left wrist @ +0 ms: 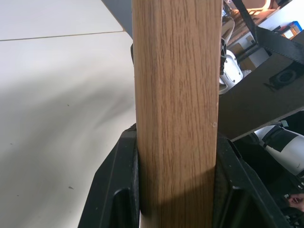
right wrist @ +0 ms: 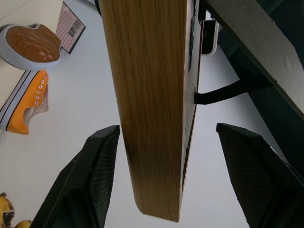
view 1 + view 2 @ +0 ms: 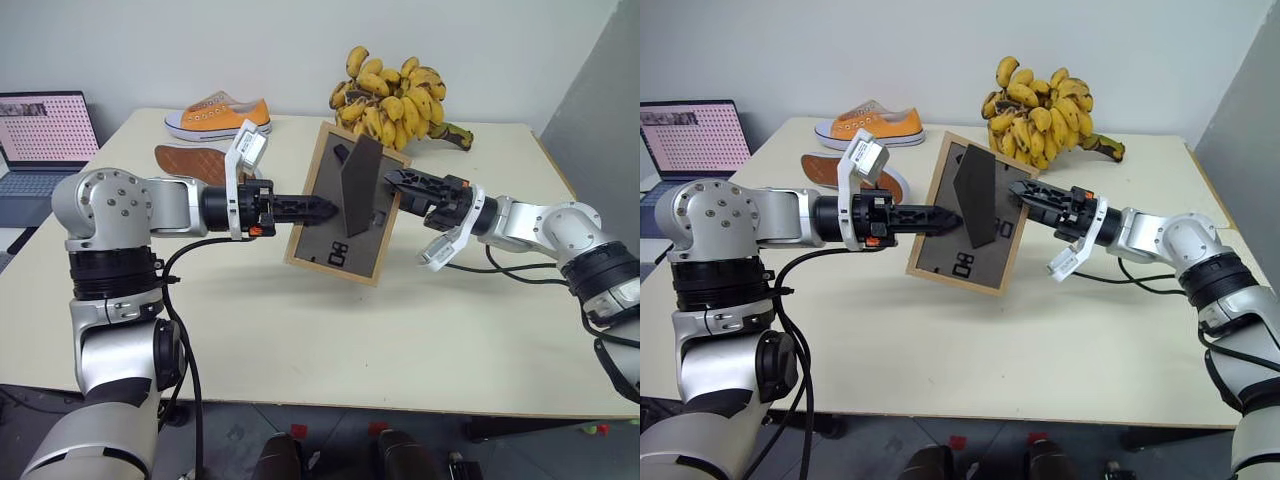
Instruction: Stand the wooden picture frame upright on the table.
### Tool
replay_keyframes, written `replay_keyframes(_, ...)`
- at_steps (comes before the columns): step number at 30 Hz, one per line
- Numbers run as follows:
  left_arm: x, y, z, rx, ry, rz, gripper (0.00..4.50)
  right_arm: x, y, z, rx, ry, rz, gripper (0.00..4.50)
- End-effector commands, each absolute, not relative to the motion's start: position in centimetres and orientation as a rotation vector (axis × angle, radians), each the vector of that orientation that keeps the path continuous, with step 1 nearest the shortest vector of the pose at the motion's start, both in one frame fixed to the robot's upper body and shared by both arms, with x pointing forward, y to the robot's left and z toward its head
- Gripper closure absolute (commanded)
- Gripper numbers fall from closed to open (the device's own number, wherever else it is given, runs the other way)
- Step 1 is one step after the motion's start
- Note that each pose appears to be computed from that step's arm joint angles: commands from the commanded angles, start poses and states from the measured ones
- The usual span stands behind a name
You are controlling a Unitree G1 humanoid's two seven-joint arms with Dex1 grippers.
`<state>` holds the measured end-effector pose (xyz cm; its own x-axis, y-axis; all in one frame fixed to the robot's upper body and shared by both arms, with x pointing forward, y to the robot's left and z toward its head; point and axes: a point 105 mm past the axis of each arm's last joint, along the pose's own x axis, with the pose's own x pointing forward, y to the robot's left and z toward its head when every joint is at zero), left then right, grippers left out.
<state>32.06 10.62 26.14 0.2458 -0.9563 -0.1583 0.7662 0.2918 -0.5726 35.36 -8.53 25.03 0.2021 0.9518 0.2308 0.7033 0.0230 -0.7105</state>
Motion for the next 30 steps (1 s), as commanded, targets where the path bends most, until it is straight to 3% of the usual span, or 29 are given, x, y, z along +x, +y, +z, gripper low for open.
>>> replay_keyframes(1,31.11,10.25,28.17,-0.383,0.474,-1.290,3.22,35.37,-8.56,26.87,-1.747,-1.613,0.362,1.08)
replay_keyframes(3,31.10,10.31,28.14,-0.384,0.473,-1.288,3.22,35.54,-8.66,27.06,-1.751,-1.612,0.359,1.08)
replay_keyframes(11,31.01,10.35,28.01,-0.385,0.470,-1.287,3.22,35.68,-8.44,26.84,-1.749,-1.617,0.374,2.96)
replay_keyframes(23,31.47,10.43,28.50,-0.391,0.433,-1.273,3.22,35.73,-8.64,26.67,-1.754,-1.619,0.361,3.14)
replay_keyframes(25,31.55,10.46,28.60,-0.395,0.430,-1.272,2.52,35.73,-8.63,26.63,-1.754,-1.618,0.362,3.14)
replay_keyframes(30,31.88,10.57,28.60,-0.369,0.407,-1.246,1.46,35.73,-8.55,26.56,-1.754,-1.617,0.365,3.14)
